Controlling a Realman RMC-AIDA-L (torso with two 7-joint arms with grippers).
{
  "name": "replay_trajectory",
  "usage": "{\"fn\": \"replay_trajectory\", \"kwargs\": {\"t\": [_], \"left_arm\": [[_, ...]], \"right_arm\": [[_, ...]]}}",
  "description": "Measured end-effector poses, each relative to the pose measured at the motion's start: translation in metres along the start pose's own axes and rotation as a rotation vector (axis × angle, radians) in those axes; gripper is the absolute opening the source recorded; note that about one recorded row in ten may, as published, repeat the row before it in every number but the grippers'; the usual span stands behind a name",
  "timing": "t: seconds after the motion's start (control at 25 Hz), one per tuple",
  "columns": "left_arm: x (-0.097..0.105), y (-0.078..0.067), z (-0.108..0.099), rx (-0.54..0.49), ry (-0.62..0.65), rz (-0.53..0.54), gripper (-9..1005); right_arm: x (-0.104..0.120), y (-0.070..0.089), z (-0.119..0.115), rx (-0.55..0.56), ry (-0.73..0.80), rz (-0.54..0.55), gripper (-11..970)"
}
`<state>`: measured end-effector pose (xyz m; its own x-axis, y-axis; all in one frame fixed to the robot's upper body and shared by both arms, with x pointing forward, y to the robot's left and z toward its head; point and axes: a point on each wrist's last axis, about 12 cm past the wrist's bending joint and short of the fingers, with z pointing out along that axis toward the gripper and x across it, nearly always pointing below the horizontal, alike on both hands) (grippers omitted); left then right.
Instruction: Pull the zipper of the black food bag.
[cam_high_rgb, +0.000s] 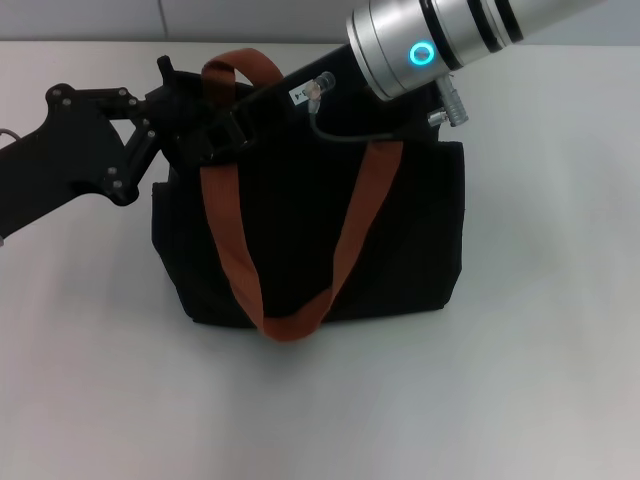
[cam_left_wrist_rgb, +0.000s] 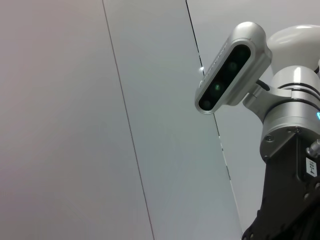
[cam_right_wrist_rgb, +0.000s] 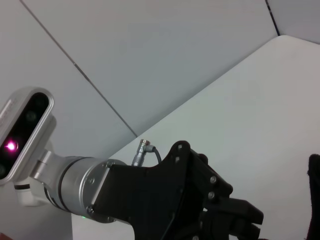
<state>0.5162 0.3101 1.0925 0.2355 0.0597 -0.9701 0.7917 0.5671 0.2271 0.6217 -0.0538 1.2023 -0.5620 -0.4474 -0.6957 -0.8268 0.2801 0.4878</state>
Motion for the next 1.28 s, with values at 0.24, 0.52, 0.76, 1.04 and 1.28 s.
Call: {"fn": "replay_trajectory", "kwargs": {"t": [0.24,0.52,0.76,1.04,1.28], "left_arm": [[0.000,0.000,-0.001,-0.001,0.001,0.000,20],[0.001,0.001,-0.002,-0.019,0.004,-0.003,20],[0.000,0.002,-0.003,-0.024,0.005,-0.003,21],[0.000,0.004,-0.004,-0.031,0.004,-0.001,20],[0.000,0.005,-0.005,-0.039,0.003,0.000,20]], "right_arm": [[0.001,-0.001,-0.002,0.002,-0.008,0.002,-2],[0.003,-0.004,-0.010,0.022,-0.026,0.011,-2],[0.005,-0.005,-0.018,0.061,-0.029,0.010,-2],[0.009,-0.008,-0.022,0.096,-0.015,0.022,-2],[0.011,-0.010,-0.028,0.128,-0.008,0.028,-1]]}}
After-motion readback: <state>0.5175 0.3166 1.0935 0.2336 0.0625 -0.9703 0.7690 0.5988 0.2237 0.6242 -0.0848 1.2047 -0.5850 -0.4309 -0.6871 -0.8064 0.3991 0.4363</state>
